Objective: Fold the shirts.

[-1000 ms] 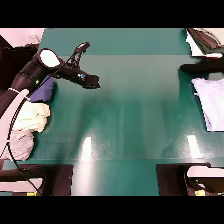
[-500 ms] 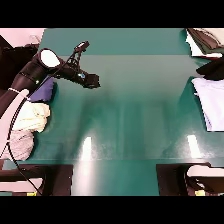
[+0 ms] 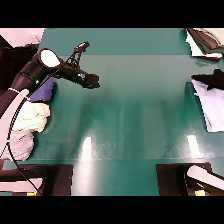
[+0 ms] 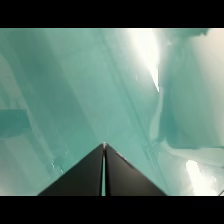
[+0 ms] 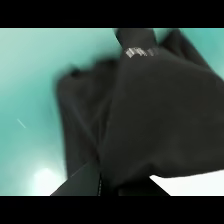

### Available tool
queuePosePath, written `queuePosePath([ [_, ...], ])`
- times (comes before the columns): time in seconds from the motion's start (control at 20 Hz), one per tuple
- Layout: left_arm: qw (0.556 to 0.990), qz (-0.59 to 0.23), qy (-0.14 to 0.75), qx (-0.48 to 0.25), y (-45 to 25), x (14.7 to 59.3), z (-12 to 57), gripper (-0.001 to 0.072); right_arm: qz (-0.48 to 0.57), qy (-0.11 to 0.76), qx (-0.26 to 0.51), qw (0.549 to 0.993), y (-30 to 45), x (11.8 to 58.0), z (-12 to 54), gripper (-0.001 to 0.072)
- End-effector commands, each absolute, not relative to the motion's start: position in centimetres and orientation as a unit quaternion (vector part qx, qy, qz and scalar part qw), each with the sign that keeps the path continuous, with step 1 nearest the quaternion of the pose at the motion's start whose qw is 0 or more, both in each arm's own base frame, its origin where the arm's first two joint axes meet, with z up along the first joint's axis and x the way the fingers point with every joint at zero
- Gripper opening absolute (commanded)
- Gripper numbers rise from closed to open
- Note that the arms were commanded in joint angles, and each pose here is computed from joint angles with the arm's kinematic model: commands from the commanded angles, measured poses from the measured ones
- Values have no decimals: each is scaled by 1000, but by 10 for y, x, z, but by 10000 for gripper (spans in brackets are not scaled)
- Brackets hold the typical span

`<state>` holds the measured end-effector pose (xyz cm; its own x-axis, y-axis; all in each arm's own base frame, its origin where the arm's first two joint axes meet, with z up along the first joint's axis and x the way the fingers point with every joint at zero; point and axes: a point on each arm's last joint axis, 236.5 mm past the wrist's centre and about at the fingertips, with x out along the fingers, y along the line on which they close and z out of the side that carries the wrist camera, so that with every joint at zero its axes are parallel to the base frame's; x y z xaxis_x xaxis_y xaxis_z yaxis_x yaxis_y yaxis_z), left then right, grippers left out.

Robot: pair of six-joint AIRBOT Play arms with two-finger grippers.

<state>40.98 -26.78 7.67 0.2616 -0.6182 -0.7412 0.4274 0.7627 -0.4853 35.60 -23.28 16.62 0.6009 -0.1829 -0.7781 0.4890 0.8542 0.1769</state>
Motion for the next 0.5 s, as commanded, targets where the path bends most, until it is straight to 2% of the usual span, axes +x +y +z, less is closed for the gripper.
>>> queuePosePath([
  [0.0,787,-334,511,-90,-268,408,76,27,-262,481,180,817,-232,288,132,25],
  [0.05,787,-336,510,-88,-268,408,76,27,-276,500,182,800,-230,272,122,98],
  [0.15,787,-341,508,-79,-268,407,76,27,-292,537,173,772,-226,243,104,472],
  [0.2,787,-342,508,-79,-268,407,76,27,-298,549,168,762,-226,233,98,562],
  [0.35,784,-343,512,-77,-268,405,75,27,-291,559,176,756,-213,223,89,579],
  [0.45,785,-341,513,-74,-266,405,74,27,-256,544,203,773,-190,236,93,578],
])
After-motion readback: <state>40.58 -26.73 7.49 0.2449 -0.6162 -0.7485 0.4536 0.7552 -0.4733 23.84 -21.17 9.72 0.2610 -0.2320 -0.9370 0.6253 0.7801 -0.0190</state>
